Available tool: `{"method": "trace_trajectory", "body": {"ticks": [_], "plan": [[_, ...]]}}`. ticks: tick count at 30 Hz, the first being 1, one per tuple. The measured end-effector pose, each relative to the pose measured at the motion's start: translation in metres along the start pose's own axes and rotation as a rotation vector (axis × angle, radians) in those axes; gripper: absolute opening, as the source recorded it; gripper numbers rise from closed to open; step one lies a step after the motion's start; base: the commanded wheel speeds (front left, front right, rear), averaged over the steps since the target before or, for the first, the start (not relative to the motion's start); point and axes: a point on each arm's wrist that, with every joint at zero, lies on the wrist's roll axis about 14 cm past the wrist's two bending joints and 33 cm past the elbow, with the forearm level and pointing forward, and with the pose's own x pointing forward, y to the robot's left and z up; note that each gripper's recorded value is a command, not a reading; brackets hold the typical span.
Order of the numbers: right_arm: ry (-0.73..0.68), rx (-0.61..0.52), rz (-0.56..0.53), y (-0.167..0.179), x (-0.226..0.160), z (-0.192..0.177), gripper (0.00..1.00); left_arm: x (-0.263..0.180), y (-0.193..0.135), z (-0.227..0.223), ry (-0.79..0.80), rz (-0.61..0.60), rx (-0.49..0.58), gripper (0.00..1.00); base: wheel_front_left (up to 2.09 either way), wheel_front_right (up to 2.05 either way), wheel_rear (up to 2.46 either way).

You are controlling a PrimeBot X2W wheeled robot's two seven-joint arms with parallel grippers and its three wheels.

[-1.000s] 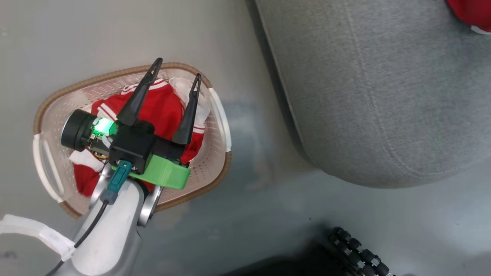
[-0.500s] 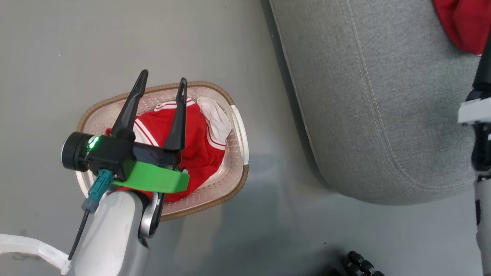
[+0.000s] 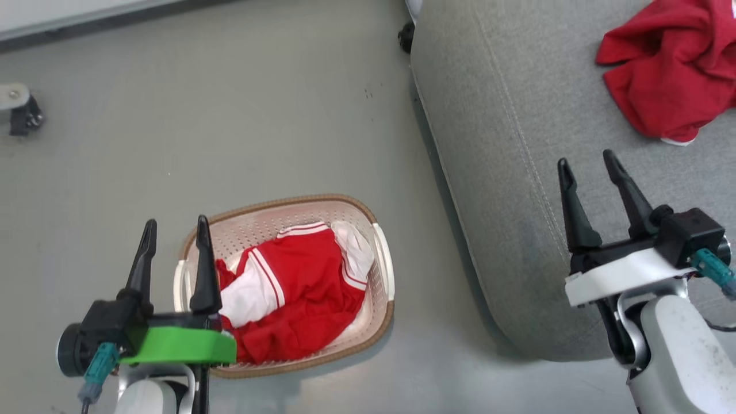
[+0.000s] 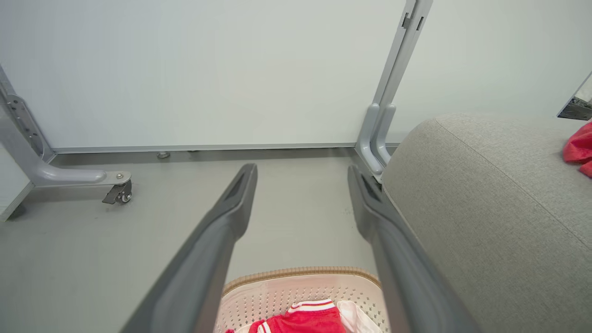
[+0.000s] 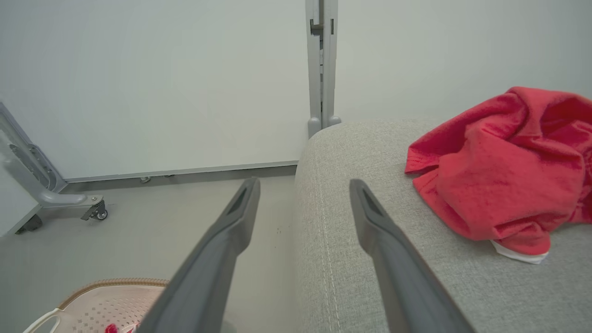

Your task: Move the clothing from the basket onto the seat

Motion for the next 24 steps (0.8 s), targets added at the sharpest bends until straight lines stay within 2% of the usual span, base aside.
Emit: {"method": "trace_trajectory", "body": {"ticks": [9, 14, 24], "plan": [[-0.092, 0.001, 0.023, 0.022, -0.044, 0.035, 1.00, -0.055, 0.008, 0.044, -0.098, 0.076, 0.000, 1.00, 0.00, 0.00, 0.00], [-0.095, -0.008, 0.065, 0.038, -0.069, 0.038, 1.00, -0.082, 0.009, 0.060, -0.144, 0.104, 0.038, 1.00, 0.00, 0.00, 0.00], [-0.108, -0.006, 0.111, 0.055, -0.082, 0.041, 1.00, -0.101, 0.008, 0.066, -0.164, 0.115, 0.043, 1.00, 0.00, 0.00, 0.00]]}}
